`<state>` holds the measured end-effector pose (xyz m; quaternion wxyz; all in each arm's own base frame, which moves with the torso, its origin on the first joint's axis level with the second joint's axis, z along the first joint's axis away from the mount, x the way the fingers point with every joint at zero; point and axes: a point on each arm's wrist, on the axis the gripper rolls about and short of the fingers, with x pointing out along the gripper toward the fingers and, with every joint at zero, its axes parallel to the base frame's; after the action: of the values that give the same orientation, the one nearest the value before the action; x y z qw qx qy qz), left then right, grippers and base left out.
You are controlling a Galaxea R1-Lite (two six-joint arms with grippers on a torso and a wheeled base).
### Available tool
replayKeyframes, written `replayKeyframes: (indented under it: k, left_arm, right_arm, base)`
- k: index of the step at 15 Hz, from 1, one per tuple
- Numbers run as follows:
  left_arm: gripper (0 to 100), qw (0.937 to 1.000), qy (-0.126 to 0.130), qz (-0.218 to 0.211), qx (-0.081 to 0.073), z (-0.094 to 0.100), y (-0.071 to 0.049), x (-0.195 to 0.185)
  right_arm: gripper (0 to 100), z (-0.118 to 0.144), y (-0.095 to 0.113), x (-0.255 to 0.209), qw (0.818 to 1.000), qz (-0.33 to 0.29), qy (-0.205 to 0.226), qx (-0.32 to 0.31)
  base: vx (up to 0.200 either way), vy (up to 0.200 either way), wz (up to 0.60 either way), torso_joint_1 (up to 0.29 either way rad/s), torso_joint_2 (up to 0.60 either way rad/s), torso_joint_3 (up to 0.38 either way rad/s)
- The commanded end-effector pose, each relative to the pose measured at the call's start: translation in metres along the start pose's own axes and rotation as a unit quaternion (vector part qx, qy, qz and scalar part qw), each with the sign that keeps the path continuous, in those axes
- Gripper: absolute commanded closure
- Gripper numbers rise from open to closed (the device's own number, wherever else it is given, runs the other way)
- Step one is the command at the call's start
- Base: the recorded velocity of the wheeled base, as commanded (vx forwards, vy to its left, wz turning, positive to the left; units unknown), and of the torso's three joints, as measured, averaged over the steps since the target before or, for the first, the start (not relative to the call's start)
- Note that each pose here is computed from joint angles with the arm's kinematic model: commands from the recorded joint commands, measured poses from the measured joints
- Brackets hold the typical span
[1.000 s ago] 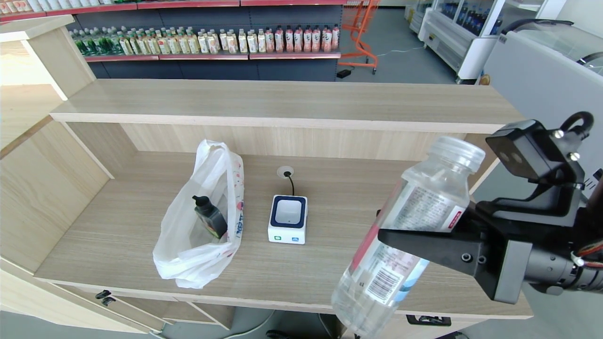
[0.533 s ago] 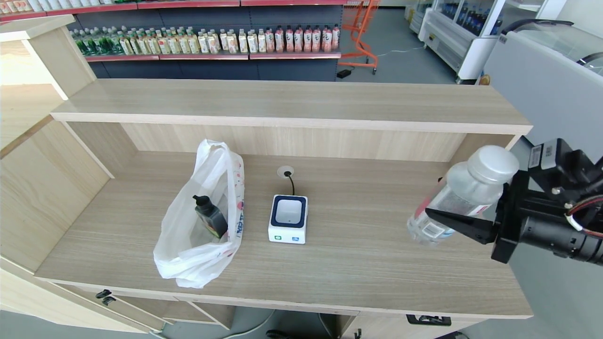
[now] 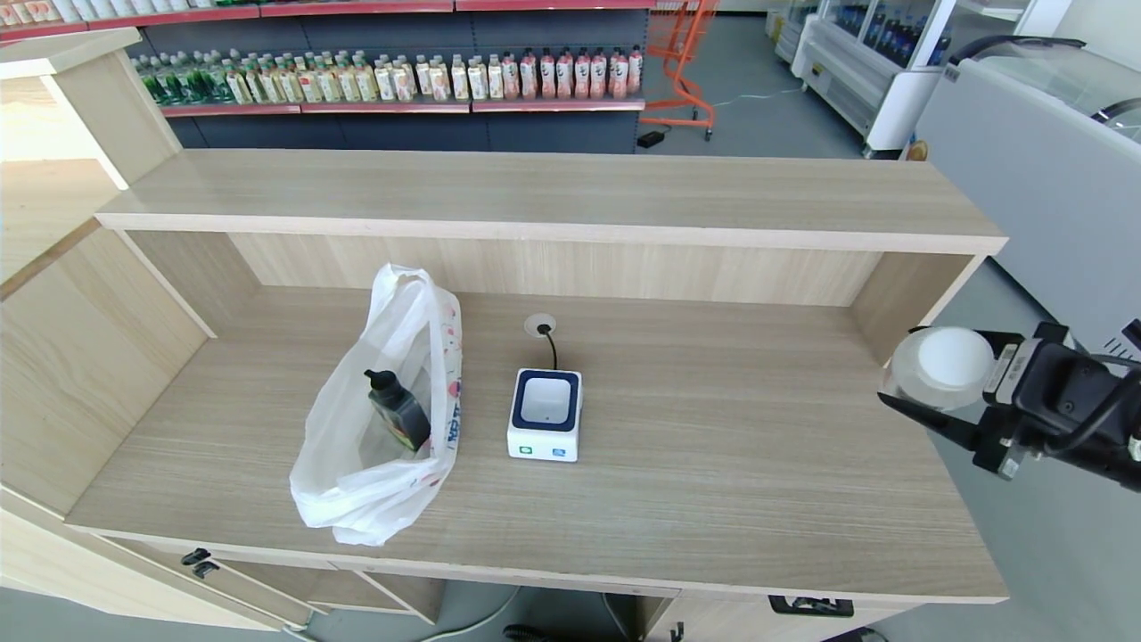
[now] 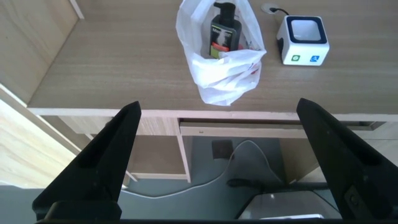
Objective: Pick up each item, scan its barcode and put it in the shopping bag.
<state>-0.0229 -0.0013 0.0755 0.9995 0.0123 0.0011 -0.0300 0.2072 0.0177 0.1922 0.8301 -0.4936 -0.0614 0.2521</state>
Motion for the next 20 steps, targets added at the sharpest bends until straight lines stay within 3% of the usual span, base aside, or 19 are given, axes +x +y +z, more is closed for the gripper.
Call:
replayKeyframes:
  k: [1,12,14,20]
  left_arm:
    - [0,1.0000,0.000,0.000,0.000,-0.0001,0.0000,0.0000]
    - [0,1.0000,0.000,-0.001,0.001,-0.0001,0.0000,0.0000]
    - [0,1.0000,0.000,0.000,0.000,-0.0001,0.0000,0.0000]
    - [0,1.0000,0.000,0.000,-0.002,-0.0001,0.0000,0.0000]
  right_arm:
    - [100,-0.0012,-0.0016,0.0020,1.000,-0.002,0.002,-0.018]
    - [100,0.0028,-0.0043,-0.0028,0.999,-0.019,0.011,-0.050]
    - [100,0.0036,-0.0037,-0.0024,0.999,-0.017,0.008,-0.048]
    - [100,0.0055,0.0006,0.0065,1.000,0.004,-0.011,-0.021]
  base:
    - [0.000,0.000,0.00,0.000,0.00,0.000]
    - [0.000,0.000,0.00,0.000,0.00,0.000]
    - [0.200,0.200,0.00,0.002,0.00,0.005]
    - [0.000,0.200,0.00,0.000,0.00,0.002]
